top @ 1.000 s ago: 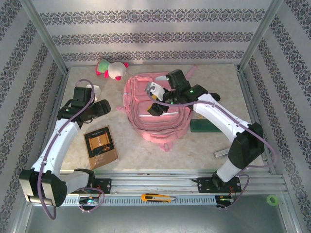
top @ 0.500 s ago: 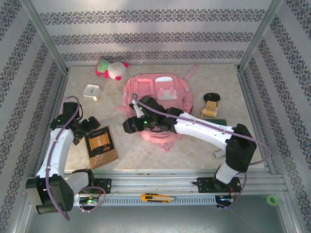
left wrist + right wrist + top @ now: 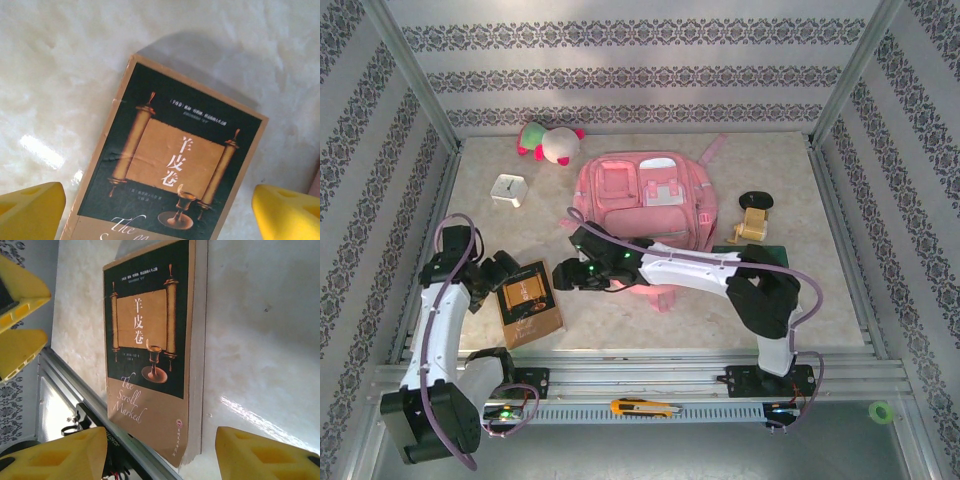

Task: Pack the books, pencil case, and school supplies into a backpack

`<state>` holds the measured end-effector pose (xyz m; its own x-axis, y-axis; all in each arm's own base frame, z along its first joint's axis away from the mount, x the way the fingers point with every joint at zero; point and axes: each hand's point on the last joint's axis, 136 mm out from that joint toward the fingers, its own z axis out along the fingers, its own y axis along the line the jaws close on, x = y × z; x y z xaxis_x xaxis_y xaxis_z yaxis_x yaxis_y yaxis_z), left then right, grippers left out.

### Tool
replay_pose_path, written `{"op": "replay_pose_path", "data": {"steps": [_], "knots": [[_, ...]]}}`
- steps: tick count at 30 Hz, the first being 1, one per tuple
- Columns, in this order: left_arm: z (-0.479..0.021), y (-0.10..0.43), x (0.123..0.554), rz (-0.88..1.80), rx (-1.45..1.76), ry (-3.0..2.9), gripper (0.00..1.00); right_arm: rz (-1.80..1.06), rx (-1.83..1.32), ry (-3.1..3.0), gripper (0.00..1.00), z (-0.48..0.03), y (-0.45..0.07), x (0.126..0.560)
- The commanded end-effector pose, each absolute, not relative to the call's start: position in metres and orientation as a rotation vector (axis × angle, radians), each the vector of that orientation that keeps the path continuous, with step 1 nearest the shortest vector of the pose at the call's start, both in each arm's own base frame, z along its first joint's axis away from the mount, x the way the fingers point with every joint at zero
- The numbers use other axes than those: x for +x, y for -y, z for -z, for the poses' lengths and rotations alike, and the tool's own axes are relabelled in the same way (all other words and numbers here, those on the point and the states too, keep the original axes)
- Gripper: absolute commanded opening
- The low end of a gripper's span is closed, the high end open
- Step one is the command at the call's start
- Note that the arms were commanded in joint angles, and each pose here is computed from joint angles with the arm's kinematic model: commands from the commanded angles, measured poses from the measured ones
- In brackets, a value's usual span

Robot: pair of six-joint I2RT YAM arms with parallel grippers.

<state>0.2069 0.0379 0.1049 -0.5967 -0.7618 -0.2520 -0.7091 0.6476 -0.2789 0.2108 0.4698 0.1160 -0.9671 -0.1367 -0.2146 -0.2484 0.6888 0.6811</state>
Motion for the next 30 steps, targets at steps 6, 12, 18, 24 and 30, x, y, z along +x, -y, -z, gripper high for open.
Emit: {"op": "replay_pose_path", "data": {"steps": [6,12,18,24,30], "knots": [[-0.090,-0.039,0.184,0.182,-1.365,-2.506,0.95,-1.191,-0.321,-2.859,0.61,-0.110,-0.488,0.196],[-0.063,-0.037,0.179,0.181,-1.460,-2.526,0.92,-1.164,-0.354,-2.931,0.63,-0.094,-0.496,0.192],[-0.047,-0.039,0.177,0.147,-1.461,-2.571,0.92,-1.102,-0.382,-2.960,0.63,-0.082,-0.499,0.197],[-0.032,-0.019,0.189,0.315,-1.386,-2.647,0.86,-1.109,-0.380,-2.995,0.63,-0.068,-0.499,0.204],[-0.047,0.005,0.206,0.505,-1.263,-2.633,0.83,-0.988,-0.312,-2.984,0.64,-0.054,-0.466,0.237]]}}
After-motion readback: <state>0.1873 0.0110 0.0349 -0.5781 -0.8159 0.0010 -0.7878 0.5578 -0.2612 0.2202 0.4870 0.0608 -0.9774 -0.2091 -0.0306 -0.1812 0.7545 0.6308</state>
